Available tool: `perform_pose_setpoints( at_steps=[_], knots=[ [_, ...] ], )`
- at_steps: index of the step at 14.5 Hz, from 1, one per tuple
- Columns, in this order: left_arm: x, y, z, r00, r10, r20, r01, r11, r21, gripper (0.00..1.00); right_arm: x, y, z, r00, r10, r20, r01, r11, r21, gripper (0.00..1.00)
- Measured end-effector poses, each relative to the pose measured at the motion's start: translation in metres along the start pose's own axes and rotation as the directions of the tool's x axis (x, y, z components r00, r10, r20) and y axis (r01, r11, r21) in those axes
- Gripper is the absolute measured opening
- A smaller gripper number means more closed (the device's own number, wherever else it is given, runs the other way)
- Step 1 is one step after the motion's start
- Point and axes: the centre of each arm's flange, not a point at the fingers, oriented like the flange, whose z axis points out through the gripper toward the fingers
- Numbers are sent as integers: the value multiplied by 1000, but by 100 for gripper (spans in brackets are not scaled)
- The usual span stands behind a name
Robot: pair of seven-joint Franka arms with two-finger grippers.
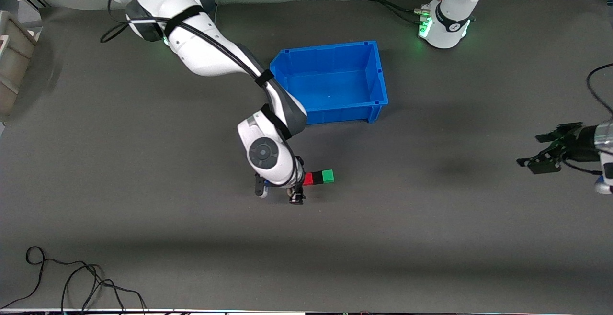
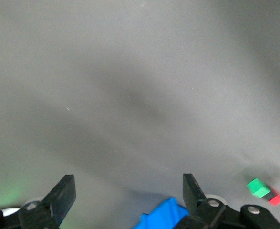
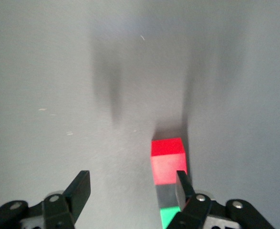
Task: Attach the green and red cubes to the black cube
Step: 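Open the right gripper and withdraw it from the cube row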
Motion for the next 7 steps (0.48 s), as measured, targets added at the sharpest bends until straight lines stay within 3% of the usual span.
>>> perform_pose_setpoints(
  at_steps=[2,4,7],
  knots=[
    [-16,-1,-23,985,170,-31,-169,985,40,100,18,-12,-63,997,-75,-2,75,997,-25,81],
    [-37,1,-50,940,335,-65,-330,941,78,100,51,-20,-136,983,-185,10,185,981,-63,81],
    [-70,6,-83,855,508,-99,-498,860,110,100,104,-9,-234,917,-395,46,398,907,-139,81]
  ],
)
